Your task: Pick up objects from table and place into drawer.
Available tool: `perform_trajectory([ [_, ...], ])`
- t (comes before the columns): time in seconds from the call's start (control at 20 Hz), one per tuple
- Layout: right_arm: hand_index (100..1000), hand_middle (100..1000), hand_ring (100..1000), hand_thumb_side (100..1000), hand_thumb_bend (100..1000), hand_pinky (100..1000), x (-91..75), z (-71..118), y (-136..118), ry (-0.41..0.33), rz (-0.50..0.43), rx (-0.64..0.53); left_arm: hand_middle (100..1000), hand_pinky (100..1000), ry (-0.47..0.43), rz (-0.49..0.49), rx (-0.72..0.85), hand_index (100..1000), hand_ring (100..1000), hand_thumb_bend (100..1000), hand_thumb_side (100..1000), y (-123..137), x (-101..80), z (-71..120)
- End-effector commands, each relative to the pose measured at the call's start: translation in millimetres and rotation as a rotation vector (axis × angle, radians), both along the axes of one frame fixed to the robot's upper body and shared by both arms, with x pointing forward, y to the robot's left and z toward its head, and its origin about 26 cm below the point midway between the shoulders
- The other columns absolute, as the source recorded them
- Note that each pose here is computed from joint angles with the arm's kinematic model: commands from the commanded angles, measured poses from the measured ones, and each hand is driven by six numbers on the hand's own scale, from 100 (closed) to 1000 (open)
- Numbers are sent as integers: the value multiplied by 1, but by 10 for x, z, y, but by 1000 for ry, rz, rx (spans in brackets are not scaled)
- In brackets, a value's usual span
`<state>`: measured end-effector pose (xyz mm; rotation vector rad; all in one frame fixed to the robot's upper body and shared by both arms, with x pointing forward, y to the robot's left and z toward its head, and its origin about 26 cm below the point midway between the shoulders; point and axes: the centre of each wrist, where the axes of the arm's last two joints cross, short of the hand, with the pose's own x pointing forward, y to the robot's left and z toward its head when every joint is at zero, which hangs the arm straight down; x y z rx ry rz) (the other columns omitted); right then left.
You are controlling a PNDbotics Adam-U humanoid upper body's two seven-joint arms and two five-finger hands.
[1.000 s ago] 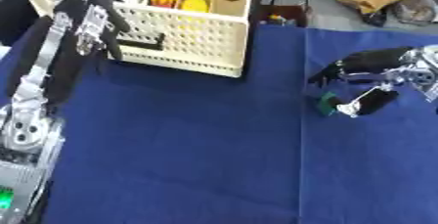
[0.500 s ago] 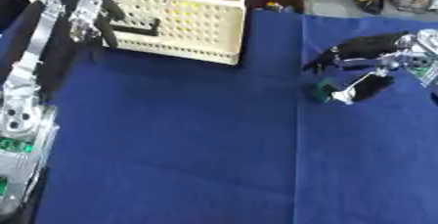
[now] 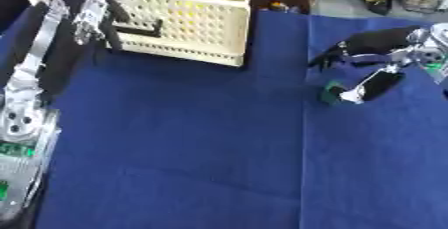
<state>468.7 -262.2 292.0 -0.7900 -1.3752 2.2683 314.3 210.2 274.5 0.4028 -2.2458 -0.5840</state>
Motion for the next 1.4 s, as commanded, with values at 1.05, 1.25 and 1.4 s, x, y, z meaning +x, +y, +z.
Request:
perform_trajectory([
  [1.05,1000,882,936,474,234,710,2,174,-190,94,69,-574,500,160,-9,-5,31,847,367,100,938,19,-30,45],
  [1.25,1000,882,932,477,242,706,6,142,-249,109,59,-570,500,160,-7,-5,37,846,367,100,937,17,-30,45],
  [1.4,1000,874,924,477,231,699,-5,121,-229,114,76,-559,500,160,-6,-7,40,845,367,100,935,14,-30,45],
])
